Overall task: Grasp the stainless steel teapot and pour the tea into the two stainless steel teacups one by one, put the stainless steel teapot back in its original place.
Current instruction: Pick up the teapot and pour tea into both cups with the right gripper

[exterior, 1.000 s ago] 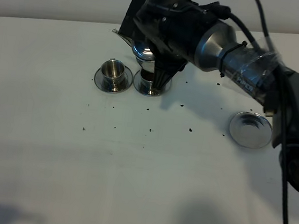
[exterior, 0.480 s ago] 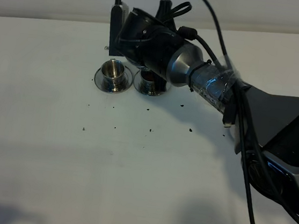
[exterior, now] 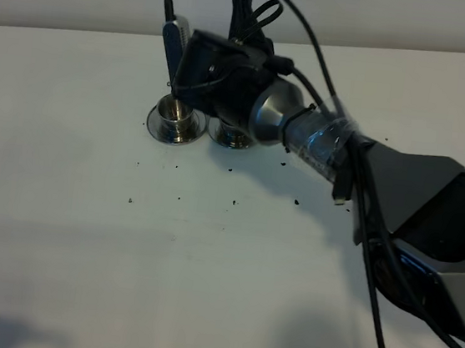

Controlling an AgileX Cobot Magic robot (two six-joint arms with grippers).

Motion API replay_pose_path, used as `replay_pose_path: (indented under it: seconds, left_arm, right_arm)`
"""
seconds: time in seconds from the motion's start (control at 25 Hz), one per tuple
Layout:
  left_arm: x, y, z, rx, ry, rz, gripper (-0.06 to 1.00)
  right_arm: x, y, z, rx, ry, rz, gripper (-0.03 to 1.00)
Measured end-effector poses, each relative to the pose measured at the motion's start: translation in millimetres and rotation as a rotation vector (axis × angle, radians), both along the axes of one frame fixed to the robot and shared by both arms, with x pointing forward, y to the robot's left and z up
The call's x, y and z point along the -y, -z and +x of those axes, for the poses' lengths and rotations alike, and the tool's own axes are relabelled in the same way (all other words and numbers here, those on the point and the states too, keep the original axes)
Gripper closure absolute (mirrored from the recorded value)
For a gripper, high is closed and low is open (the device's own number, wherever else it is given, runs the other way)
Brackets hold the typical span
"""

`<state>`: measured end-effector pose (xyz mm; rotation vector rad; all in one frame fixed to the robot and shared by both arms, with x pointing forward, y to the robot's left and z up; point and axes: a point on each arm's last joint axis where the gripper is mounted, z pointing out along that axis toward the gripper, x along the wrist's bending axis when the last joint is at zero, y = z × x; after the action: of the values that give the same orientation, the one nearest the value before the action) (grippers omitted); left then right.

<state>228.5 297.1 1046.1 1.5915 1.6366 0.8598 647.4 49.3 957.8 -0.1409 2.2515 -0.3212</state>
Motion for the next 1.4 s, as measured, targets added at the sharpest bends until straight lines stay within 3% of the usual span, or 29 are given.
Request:
replay_pose_path:
  seconds: [1.4]
  left_arm:
    - [0.0,0.0,0.0,0.0,-0.001,-0.001,0.57]
  right_arm:
    - [-7.1,14.6,9.8,0.13,-0.157,-0.235,0.79]
